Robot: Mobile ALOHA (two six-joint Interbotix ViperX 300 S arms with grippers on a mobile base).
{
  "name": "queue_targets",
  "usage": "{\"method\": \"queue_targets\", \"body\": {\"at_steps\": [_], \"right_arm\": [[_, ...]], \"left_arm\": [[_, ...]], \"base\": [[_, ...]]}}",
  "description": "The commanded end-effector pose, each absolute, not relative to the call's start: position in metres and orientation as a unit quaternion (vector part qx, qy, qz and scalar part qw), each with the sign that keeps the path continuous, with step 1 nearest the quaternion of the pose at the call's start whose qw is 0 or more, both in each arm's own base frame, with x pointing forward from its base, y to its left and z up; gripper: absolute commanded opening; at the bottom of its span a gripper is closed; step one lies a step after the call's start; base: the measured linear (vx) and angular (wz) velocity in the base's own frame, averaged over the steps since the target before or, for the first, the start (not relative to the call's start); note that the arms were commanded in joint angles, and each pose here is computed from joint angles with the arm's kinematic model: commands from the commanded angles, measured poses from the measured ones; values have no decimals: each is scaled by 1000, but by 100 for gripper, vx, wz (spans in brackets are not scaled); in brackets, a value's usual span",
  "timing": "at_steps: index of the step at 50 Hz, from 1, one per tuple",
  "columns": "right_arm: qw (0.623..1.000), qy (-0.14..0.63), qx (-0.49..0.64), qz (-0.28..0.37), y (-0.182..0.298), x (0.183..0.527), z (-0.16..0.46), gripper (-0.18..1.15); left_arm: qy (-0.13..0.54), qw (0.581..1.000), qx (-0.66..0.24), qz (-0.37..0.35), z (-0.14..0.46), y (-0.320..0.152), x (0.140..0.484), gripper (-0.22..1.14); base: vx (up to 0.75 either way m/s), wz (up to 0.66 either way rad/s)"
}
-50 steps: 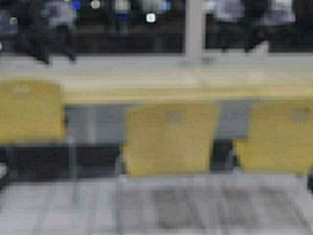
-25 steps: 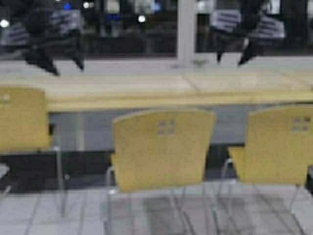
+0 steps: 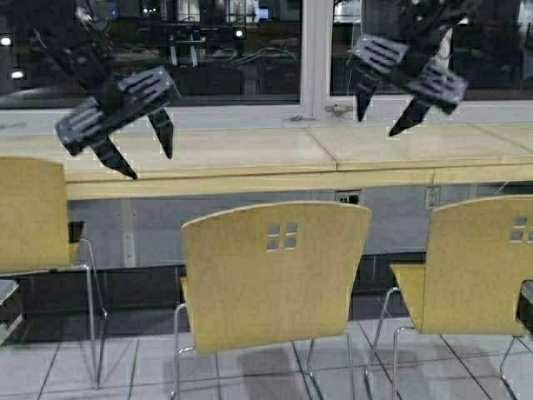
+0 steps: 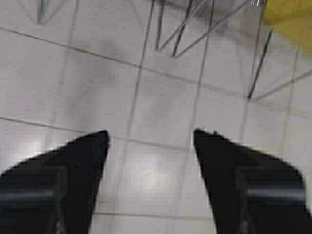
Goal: Push the chairs under the table
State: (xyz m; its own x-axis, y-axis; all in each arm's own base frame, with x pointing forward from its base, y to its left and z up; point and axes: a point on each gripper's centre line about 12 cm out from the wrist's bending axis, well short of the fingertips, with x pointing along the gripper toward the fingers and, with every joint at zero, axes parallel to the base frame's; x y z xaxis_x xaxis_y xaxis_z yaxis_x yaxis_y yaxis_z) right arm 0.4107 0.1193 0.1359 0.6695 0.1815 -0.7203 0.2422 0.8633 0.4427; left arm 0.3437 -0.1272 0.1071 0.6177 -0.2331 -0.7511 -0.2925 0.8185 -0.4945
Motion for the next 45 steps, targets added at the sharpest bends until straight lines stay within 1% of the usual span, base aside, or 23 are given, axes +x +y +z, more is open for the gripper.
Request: {"method": "queue_targets", "body": {"at_steps": [1,4,10,22,32,38,45], "right_arm": [[863,392,318,-24,132,441,136,86],[857,393,330,-29,135,450,130,86],[849,398,346,-35,140,460,121,86],[829,410,376,-56,141,461,105,86],[806,415,413,-83,140,471,78,86],[786,426,434,-106,139,468,53,86],[776,427,448,-124,138,469,28,86]], "left_arm": [[412,838,-355,39,109,-136,367,89],[408,833,-369,49,103,-138,377,89],[414,810,-407,81,85,-141,387,89],[408,770,-470,138,56,-147,399,89],[403,759,-491,146,41,-161,418,89],[407,749,-498,156,23,-173,420,89],[394,740,-516,173,3,-186,423,89]], "base": [[23,-6],[21,-5],[19,-4],[17,-3],[15,1],[15,10],[16,7]]}}
